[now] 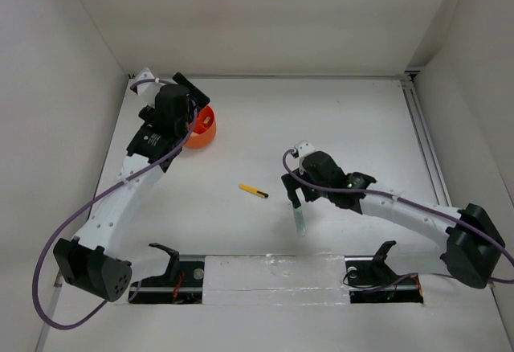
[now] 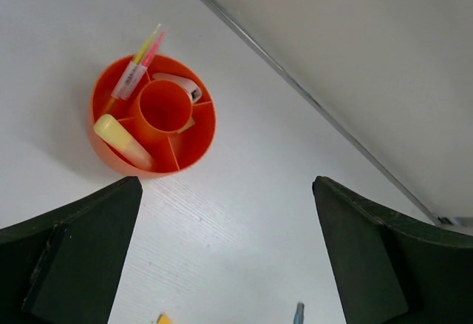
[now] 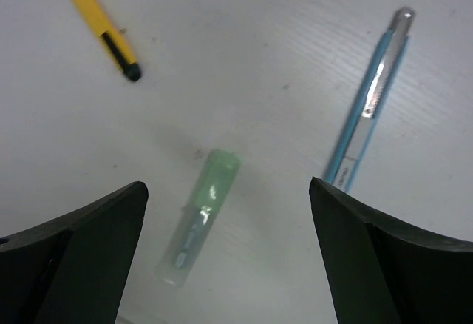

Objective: Sort the stationery into containers
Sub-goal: Grab a piece of stationery with the right arm

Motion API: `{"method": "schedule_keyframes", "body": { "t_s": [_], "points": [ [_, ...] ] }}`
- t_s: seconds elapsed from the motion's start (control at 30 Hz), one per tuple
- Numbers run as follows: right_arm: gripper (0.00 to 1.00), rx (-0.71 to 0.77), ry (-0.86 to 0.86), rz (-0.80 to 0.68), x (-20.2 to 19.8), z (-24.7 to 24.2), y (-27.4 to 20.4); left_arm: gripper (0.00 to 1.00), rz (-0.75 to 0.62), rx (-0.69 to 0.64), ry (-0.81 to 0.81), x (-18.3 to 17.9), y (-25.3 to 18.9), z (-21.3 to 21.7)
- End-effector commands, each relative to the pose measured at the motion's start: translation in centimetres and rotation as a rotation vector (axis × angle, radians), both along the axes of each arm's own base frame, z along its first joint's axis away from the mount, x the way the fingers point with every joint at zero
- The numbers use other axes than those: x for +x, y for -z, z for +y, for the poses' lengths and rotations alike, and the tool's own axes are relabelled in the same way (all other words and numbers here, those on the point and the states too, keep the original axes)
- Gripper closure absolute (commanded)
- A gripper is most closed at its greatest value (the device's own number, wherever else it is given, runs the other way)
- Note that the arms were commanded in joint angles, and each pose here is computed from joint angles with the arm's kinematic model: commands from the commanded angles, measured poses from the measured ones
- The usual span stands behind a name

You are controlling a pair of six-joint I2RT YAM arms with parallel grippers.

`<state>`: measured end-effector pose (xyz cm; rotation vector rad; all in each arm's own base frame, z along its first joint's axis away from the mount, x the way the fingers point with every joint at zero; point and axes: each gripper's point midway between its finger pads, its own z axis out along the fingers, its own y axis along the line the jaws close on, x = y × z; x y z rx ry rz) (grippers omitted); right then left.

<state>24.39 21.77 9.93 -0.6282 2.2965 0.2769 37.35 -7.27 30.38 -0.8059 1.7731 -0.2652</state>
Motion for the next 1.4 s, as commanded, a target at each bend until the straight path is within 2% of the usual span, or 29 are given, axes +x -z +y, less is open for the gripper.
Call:
{"method": "schedule_keyframes", "body": {
  "t_s": [0.0,0.17,0.3,0.47,0.67,0.93,0.97,1.07,1.1,1.23,1.37],
  "points": [
    [0.04,0.071,0.044,-0.002,-2.1,1.3,-1.2,0.00,0.010,0.033,0.037,-1.0,-0.2,-1.0],
    [0.12,0.077,0.040,0.063,-5.4,2.0,1.1,0.00,0.059,0.016,0.110,-0.4,1.4,-2.7],
    [0.15,0.036,0.059,0.119,-7.2,2.2,3.2,0.00,0.103,0.010,0.149,-0.9,3.0,-3.3],
    [0.17,0.002,0.115,0.174,-8.7,1.5,5.2,0.00,0.065,-0.009,0.185,-1.4,2.5,-3.7],
    [0.17,-0.037,0.213,0.165,-8.8,-0.6,5.6,0.00,0.041,-0.023,0.218,-1.7,2.2,-4.1],
    [0.30,-0.091,0.183,0.257,-10.0,0.1,8.8,0.00,0.028,-0.051,0.271,-1.6,2.1,-5.3],
    [0.34,-0.099,0.184,0.261,-9.8,0.4,9.2,0.00,0.039,-0.048,0.271,-1.7,2.6,-5.2],
    [0.72,-0.109,0.167,0.282,-10.1,0.7,10.0,0.00,0.040,-0.052,0.280,-1.7,2.6,-5.4],
    [1.00,-0.117,0.168,0.285,-10.1,0.6,10.2,0.00,0.040,-0.052,0.290,-1.9,2.6,-5.8],
    [1.00,-0.117,0.162,0.248,-9.1,1.4,8.7,0.00,0.044,-0.063,0.317,-1.8,2.7,-6.4],
    [1.00,-0.085,0.176,0.049,-5.1,2.2,3.5,0.00,0.035,-0.116,0.431,-2.2,2.7,-8.6]
  ]
}}
